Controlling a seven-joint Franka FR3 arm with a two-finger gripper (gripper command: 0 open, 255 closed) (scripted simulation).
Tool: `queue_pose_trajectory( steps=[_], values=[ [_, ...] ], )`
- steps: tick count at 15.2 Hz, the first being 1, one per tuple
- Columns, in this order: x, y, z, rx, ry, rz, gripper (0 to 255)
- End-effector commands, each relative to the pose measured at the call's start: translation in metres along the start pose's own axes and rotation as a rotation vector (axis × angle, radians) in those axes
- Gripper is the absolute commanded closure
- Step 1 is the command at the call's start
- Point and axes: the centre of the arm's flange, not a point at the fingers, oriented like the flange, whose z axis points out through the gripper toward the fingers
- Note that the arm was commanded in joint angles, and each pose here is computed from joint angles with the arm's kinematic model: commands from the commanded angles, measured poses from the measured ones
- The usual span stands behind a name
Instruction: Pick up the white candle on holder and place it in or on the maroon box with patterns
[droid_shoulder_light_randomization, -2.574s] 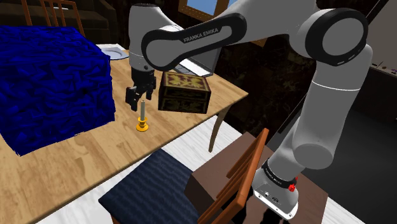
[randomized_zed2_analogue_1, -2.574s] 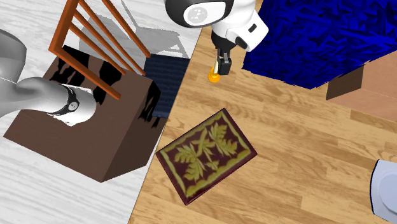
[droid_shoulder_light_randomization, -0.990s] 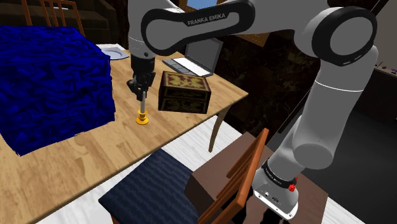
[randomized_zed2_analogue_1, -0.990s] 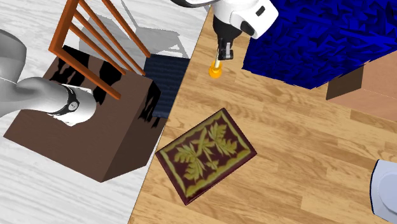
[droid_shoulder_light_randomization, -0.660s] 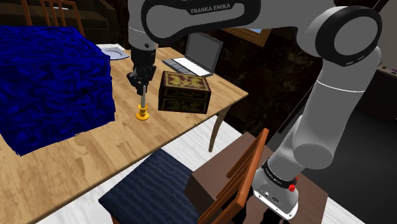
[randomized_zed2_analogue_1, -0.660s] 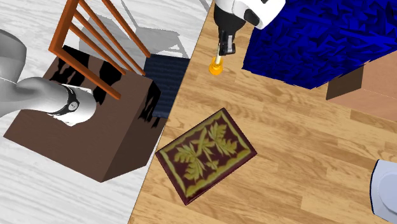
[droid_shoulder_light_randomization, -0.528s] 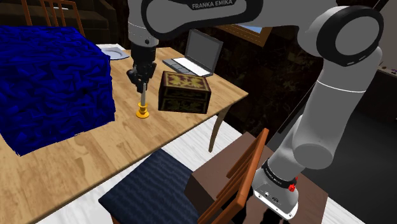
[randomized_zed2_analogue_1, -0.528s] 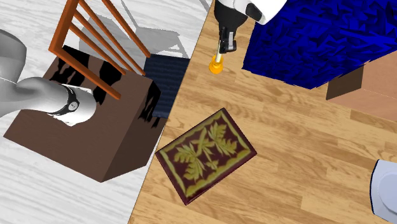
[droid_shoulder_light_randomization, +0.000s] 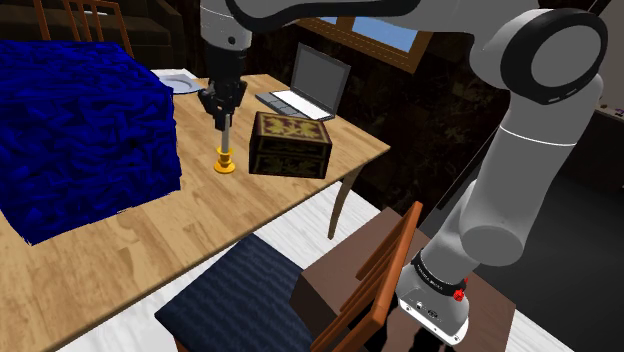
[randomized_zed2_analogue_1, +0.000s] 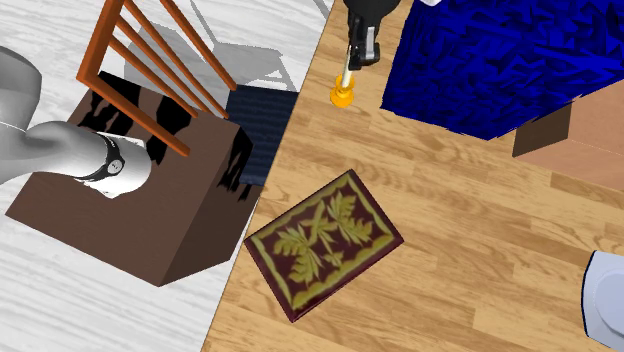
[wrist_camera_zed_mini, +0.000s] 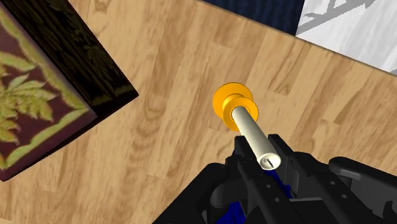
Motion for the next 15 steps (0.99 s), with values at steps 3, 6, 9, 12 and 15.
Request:
queue_pose_trajectory(
  steps=[3, 6, 9, 12, 15],
  values=[
    [-0.001, 0.000, -0.021, 0.000, 0.000, 0.000, 255],
    [-0.001, 0.000, -0.037, 0.000, 0.000, 0.000, 255],
    [0.000, 0.000, -0.053, 0.000, 0.000, 0.000, 255],
    [0.000, 0.000, -0.069, 0.000, 0.000, 0.000, 255],
    [0.000, 0.000, -0.084, 0.000, 0.000, 0.000, 255]
  ],
)
